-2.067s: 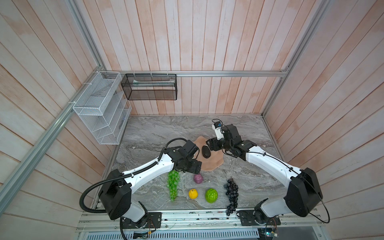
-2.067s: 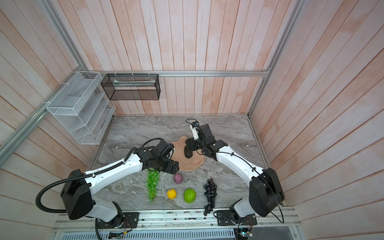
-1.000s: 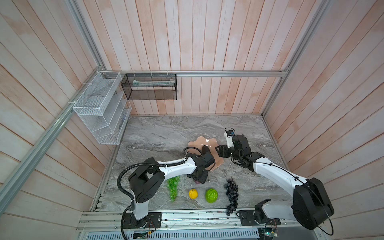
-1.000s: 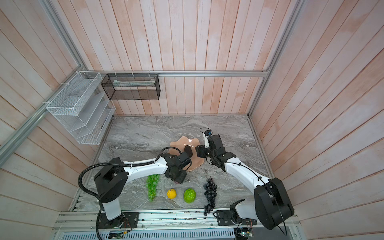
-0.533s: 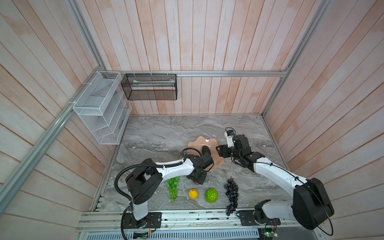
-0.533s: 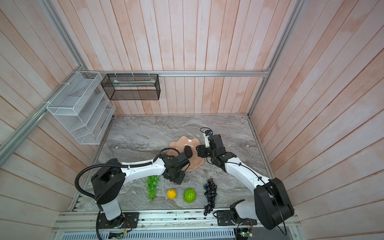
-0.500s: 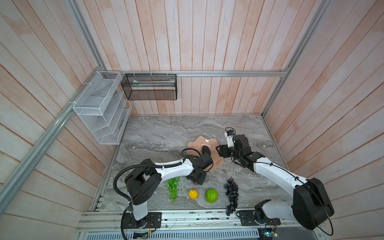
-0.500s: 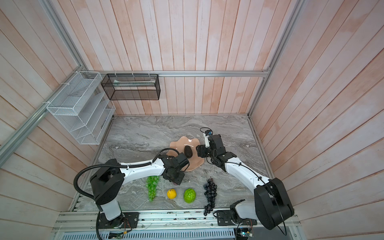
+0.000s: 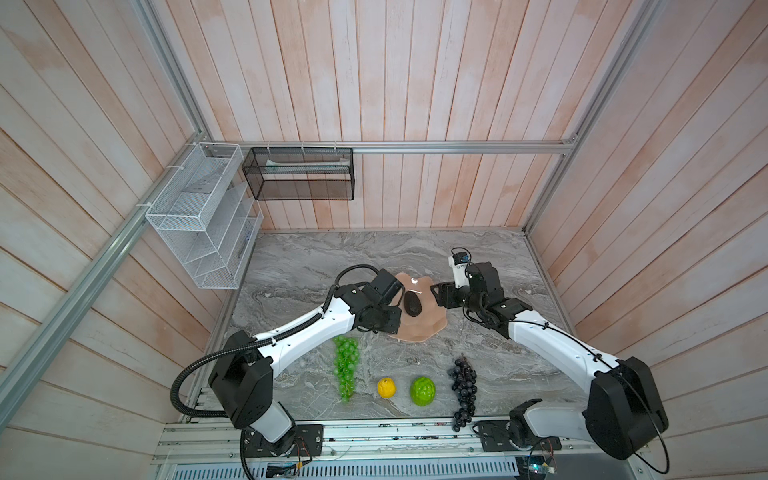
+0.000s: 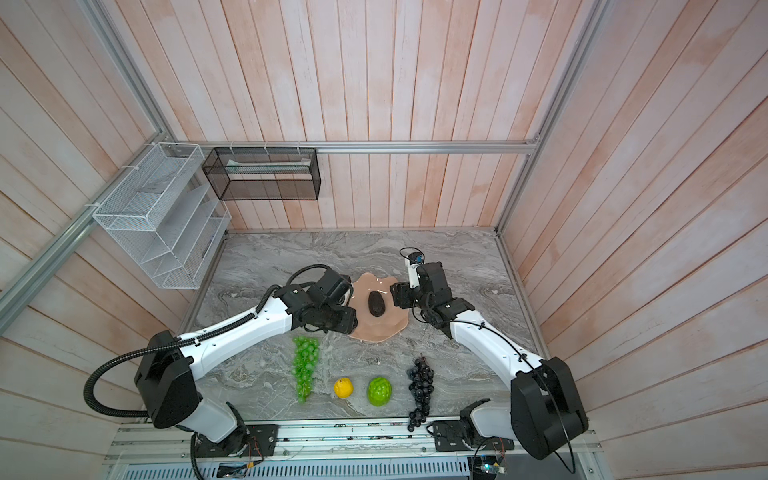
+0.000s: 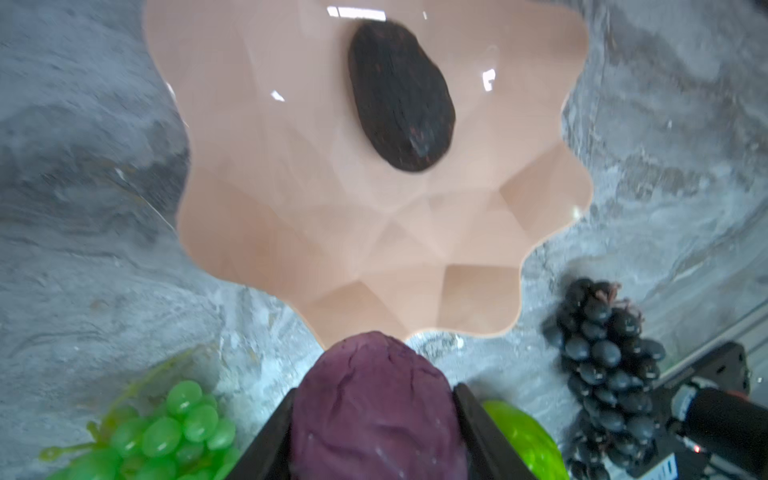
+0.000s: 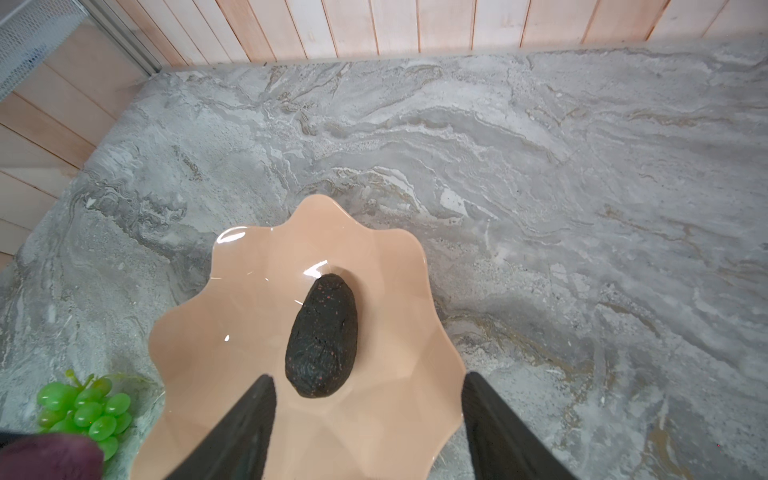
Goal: Place and organize the fake fruits in the fruit bowl
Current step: 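Grasp the purple fruit with the left gripper and place it beside the avocado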
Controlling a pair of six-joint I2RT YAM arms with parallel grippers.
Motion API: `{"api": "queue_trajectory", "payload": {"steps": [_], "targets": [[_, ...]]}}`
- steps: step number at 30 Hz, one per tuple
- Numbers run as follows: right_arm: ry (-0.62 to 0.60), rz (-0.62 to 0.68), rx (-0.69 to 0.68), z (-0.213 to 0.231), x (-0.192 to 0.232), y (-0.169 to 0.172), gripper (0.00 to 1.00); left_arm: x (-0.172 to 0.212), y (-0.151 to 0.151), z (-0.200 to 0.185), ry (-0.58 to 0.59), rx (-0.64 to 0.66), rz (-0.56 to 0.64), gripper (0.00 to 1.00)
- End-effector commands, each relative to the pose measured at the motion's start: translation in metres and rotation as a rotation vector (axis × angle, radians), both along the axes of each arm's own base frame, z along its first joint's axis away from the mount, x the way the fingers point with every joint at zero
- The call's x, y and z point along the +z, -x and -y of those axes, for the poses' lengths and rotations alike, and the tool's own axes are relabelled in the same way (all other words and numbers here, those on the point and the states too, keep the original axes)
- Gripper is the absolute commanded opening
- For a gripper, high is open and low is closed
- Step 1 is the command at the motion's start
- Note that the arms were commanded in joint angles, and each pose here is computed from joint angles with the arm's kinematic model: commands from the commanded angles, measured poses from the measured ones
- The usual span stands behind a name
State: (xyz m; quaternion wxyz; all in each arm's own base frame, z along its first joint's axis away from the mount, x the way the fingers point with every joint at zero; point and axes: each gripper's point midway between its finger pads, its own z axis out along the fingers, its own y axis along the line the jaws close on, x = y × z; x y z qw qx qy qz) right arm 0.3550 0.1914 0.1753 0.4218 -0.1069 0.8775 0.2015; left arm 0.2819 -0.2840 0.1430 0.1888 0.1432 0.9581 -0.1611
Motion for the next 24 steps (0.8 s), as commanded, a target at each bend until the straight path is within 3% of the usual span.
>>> {"api": "queue_trajectory", "payload": {"steps": [1, 6, 12, 16, 24], "targets": [[0.005, 0.001, 0.012, -0.001, 0.004, -0.002, 0.69, 0.002, -0.037, 0.012, 0.021, 0.013, 0.081, 0.34], [0.013, 0.007, 0.009, -0.001, 0.008, -0.005, 0.69, -0.016, -0.078, 0.017, -0.04, 0.042, 0.142, 0.33], [0.011, -0.003, 0.018, -0.003, 0.005, -0.005, 0.69, -0.046, -0.106, 0.024, -0.061, 0.081, 0.162, 0.33], [0.017, -0.013, 0.024, -0.003, 0.0, -0.004, 0.69, -0.062, -0.115, 0.031, -0.052, 0.091, 0.157, 0.33], [0.035, -0.021, 0.029, -0.002, -0.004, -0.002, 0.69, -0.079, -0.12, 0.039, -0.037, 0.105, 0.128, 0.45]]}}
